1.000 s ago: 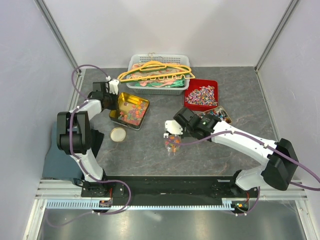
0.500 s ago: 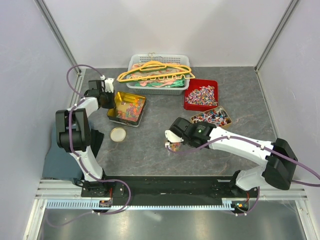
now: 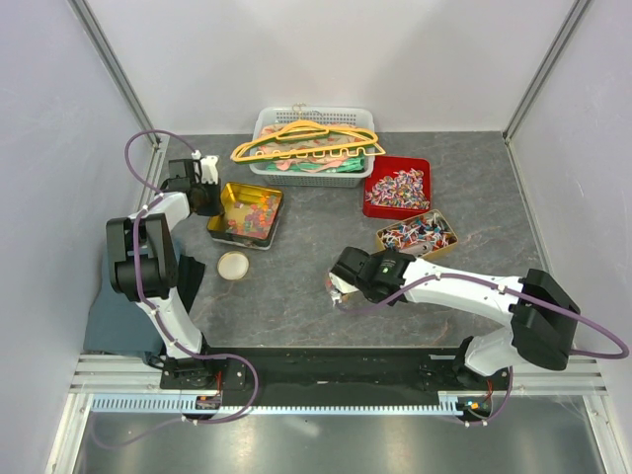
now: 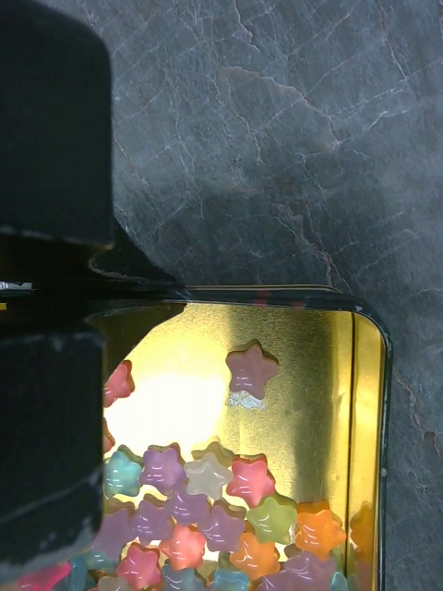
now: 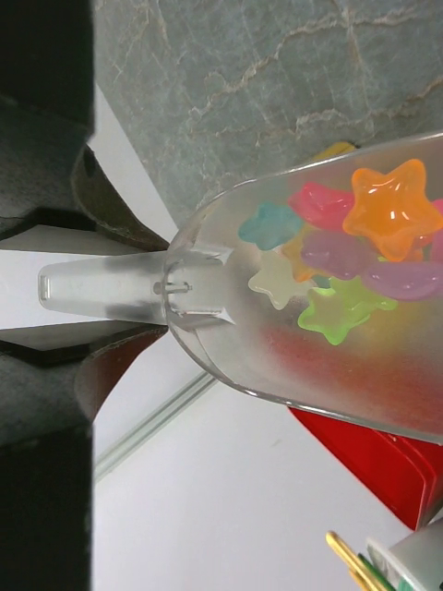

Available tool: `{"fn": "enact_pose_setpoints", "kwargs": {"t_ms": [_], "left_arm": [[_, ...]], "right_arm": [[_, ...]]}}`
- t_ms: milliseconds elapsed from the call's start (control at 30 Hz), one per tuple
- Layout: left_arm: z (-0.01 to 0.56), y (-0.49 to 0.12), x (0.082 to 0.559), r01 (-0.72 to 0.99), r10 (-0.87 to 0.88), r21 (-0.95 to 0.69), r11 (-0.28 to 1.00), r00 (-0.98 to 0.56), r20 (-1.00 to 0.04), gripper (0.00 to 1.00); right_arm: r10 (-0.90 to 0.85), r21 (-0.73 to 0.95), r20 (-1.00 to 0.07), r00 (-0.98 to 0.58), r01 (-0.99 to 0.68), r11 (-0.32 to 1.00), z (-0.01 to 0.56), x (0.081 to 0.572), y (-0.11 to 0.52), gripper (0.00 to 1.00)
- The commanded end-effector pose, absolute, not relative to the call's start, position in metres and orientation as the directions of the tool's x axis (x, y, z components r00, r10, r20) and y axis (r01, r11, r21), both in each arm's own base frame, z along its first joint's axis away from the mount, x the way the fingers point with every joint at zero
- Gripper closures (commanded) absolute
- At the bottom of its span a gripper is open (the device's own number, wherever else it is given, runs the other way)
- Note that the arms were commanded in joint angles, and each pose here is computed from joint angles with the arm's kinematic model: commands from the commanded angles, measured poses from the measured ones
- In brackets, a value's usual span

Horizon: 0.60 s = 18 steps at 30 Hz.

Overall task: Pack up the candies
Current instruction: Place the fake candies in the packing bottle.

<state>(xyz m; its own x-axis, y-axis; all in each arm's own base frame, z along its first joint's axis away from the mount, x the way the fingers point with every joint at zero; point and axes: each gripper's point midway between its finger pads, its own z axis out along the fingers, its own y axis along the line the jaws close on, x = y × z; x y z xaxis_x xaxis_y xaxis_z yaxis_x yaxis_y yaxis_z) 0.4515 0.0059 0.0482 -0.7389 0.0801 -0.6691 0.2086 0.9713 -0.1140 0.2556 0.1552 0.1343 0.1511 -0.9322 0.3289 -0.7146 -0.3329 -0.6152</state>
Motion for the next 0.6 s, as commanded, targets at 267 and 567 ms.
{"fn": "enact_pose_setpoints", "kwargs": {"t_ms": [267,567], "left_arm": [[0.077,-0.003,0.468,0.221,0.030,-0.171,0.960,-0.690,-0.723,0.98],[0.077,-0.002,0.467,0.215,0.029,-0.167,0.962,-0.692,-0.721,0.98]], "right_arm": [[-0.880,-0.684,0.463,0.110,-0.586,-0.434,0.156,0.270,0.161,1.00],[-0.845,-0.697,0.528,0.086,-0.524,-0.489,0.167,0.276,0.165,1.00]]}}
